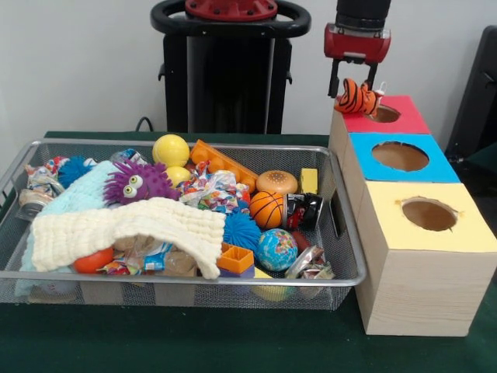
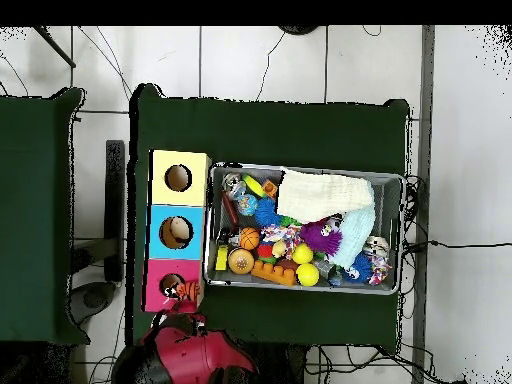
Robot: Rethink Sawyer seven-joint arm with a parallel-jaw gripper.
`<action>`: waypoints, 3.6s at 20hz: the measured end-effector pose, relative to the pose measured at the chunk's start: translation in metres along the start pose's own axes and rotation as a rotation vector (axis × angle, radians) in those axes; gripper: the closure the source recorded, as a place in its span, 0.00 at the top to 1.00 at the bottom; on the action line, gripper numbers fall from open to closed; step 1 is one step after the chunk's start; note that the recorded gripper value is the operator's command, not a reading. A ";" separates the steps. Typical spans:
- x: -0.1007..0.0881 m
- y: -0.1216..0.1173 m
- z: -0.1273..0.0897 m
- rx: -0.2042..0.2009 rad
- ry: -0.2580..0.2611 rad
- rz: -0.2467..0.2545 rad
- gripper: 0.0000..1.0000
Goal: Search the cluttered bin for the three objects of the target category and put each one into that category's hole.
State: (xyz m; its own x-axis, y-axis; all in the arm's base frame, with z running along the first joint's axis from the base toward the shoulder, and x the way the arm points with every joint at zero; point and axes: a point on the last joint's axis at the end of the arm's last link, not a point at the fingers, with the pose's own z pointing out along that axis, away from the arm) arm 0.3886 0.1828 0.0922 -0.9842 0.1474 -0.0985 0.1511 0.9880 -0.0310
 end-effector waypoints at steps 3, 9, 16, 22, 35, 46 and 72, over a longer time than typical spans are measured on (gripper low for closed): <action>0.000 -0.002 0.000 0.001 -0.027 -0.096 1.00; -0.002 -0.005 0.001 -0.023 -0.079 -0.322 1.00; -0.006 -0.009 0.003 -0.063 -0.089 -0.399 1.00; -0.008 -0.012 0.004 -0.092 -0.088 -0.443 1.00; -0.011 -0.010 0.003 -0.093 -0.092 -0.569 1.00; -0.013 -0.005 0.003 -0.070 -0.087 -0.633 1.00; -0.024 0.014 0.001 0.024 0.009 -0.710 1.00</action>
State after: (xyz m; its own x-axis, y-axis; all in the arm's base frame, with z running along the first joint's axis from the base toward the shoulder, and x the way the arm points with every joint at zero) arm 0.4146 0.1928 0.0933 -0.8465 -0.5311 -0.0380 -0.5250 0.8444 -0.1060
